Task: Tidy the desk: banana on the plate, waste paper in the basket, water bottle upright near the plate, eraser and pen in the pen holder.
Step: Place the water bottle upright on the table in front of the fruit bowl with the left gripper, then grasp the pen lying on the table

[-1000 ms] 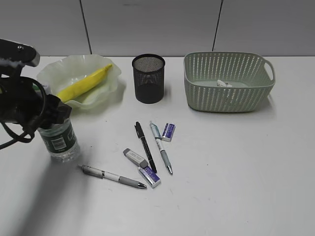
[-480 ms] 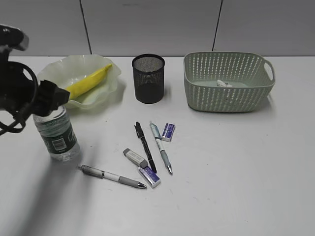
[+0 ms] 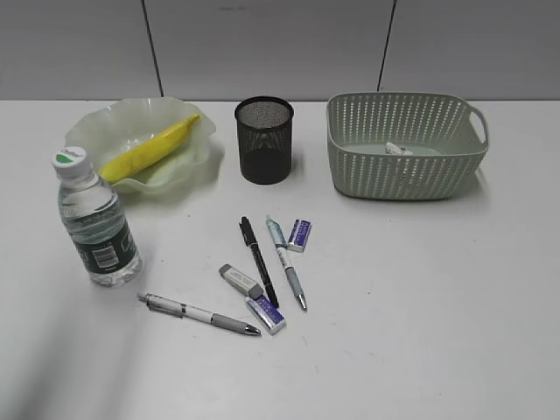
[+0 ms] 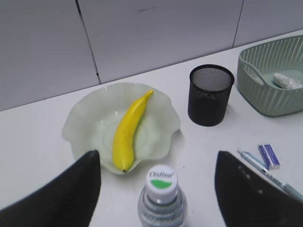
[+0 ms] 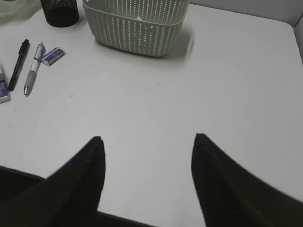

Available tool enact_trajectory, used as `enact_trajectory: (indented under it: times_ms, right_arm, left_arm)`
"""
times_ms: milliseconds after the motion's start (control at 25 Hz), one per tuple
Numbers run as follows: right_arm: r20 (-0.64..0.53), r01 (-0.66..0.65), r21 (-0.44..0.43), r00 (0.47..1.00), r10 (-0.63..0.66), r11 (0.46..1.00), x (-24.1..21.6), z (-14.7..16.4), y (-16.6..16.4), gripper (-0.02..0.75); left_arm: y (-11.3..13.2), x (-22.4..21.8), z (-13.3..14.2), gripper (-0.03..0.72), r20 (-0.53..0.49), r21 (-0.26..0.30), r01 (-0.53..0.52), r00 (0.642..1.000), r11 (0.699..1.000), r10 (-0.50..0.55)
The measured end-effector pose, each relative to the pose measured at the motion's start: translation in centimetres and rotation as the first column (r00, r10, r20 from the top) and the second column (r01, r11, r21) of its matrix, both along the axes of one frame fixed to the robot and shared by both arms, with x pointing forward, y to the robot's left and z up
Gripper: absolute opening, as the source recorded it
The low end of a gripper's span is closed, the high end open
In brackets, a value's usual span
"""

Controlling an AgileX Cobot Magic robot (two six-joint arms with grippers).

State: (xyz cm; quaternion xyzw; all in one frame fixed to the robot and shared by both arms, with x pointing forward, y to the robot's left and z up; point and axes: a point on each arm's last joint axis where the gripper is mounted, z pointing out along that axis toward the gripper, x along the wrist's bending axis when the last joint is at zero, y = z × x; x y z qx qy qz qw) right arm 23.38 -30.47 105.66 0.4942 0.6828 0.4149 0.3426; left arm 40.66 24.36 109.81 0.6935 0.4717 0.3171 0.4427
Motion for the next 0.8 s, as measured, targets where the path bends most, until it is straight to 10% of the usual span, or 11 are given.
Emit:
enact_trajectory:
  times_ms: [400,800]
  right_arm:
    - [0.0,0.0,0.0,1.0,0.0,1.0,0.0,0.0,0.0,0.45]
    - [-0.022,-0.081,-0.064,0.997,0.08,0.995,3.6,2.0,1.6,0.444]
  left_arm:
    - [4.1,-11.4,0.2,0.413,-0.24,0.11,-0.046,0.968,0.993,0.072]
    - [5.0,-15.4,-3.3,0.365,-0.264,0.125,-0.043,0.962,0.991,0.075]
